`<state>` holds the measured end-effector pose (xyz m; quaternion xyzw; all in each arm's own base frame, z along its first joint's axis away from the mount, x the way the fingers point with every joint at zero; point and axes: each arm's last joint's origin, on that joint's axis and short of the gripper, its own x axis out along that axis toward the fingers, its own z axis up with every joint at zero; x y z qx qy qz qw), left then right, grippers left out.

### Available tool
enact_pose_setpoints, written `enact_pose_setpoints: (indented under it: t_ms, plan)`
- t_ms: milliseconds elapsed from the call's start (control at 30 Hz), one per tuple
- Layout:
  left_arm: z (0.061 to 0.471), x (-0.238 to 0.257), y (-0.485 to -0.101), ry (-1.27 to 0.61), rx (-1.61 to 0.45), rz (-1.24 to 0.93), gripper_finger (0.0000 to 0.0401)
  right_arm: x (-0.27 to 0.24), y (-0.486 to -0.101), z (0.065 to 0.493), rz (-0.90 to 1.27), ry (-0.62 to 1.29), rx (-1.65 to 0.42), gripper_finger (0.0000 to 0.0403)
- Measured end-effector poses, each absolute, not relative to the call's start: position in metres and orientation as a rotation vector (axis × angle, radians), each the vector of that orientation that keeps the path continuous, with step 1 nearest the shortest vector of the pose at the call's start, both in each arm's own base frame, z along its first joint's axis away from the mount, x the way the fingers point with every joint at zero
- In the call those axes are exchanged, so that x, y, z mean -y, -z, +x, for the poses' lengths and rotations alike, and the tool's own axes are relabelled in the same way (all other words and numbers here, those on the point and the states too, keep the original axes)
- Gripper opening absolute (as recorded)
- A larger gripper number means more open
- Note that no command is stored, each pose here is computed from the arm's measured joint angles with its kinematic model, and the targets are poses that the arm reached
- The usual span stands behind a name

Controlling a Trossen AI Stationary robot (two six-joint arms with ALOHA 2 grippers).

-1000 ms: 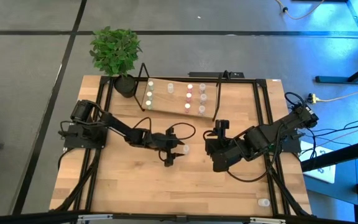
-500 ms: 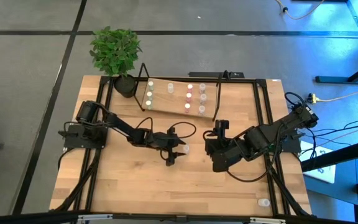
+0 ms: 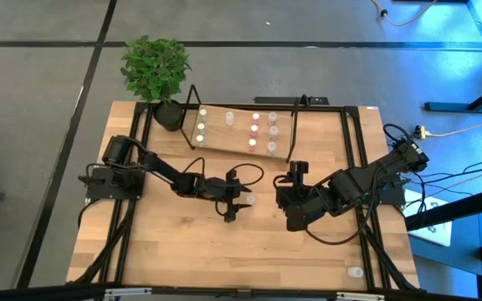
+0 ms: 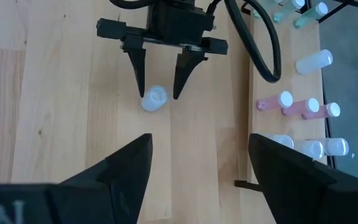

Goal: Pick and place medicine bottles onto shelf by color
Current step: Put the top white medicine bottle on the shelf aligned with the other white medicine bottle

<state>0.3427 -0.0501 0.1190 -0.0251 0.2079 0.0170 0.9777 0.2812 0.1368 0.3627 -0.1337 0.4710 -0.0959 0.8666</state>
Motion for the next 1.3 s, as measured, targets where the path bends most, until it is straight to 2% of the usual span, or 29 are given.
enact_pose_setpoints:
  t_ms: [433,1300]
  plan:
    - [0.344,0.050,-0.106,-0.063,-0.443,-0.039,0.0246,-0.137,-0.363,0.282,-0.275,0.199,-0.978,0.0267]
    - [0.344,0.051,-0.107,-0.059,-0.438,-0.038,0.0242,-0.137,-0.363,0.282,-0.274,0.200,-0.976,0.0267]
